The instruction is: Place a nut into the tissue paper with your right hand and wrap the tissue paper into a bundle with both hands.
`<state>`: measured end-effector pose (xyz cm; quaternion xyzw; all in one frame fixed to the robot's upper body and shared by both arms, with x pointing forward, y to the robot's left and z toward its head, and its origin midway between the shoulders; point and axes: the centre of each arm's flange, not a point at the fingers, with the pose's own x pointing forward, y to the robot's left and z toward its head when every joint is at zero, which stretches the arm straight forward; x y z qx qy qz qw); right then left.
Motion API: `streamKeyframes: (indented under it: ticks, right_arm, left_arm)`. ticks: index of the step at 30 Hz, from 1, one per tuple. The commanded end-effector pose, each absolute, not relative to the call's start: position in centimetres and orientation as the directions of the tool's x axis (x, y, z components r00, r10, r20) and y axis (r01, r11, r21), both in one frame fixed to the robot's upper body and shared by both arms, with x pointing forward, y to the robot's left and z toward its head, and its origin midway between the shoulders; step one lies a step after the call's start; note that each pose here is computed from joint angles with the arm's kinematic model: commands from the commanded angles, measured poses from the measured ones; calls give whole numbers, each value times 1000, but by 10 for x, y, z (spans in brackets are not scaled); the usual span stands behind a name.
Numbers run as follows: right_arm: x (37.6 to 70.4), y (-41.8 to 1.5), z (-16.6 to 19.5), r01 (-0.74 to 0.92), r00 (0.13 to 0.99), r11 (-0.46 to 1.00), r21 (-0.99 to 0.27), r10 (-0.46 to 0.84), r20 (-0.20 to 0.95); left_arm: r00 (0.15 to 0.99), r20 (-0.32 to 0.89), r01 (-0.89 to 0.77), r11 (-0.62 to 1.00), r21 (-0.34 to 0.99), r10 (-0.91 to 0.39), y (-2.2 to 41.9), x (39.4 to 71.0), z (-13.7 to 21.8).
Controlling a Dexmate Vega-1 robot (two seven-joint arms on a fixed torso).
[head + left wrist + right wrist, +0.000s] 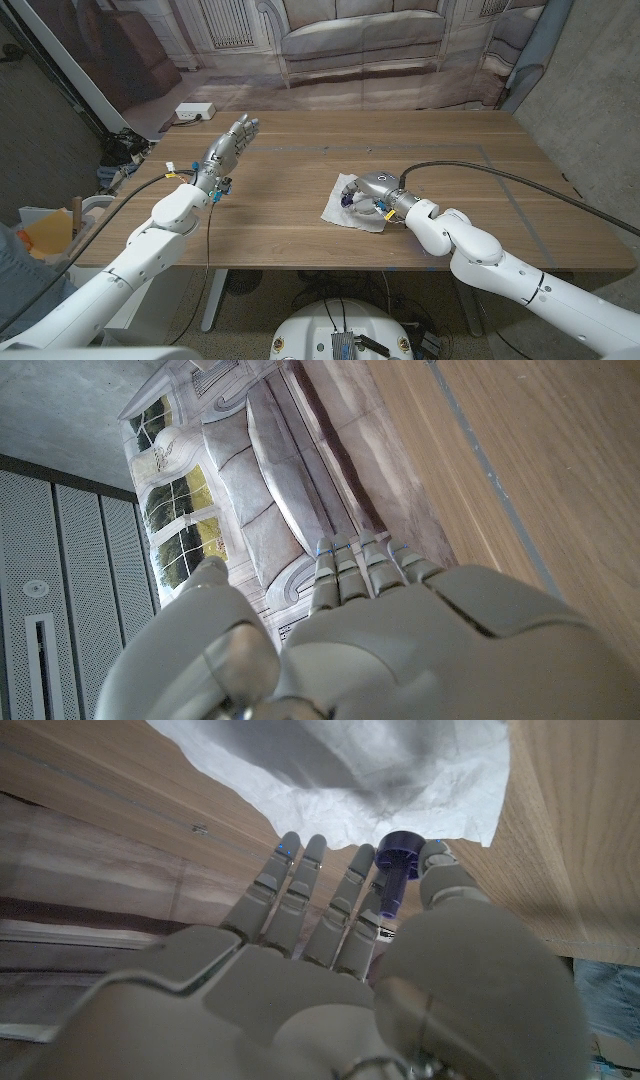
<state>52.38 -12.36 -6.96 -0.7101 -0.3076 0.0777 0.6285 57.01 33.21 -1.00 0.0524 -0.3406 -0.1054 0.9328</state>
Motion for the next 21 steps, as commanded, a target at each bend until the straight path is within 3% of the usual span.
streamKeyframes:
  ticks: [1,21]
  right_arm:
    - [529,-115,-75,335,793,4,-942,539,284]
    - [537,-123,-88,328,812,61,-943,491,314]
  left_arm:
    - [748,623,161,973,164,-229,336,570,-13]
    - [751,620,157,973,168,-228,340,571,-12]
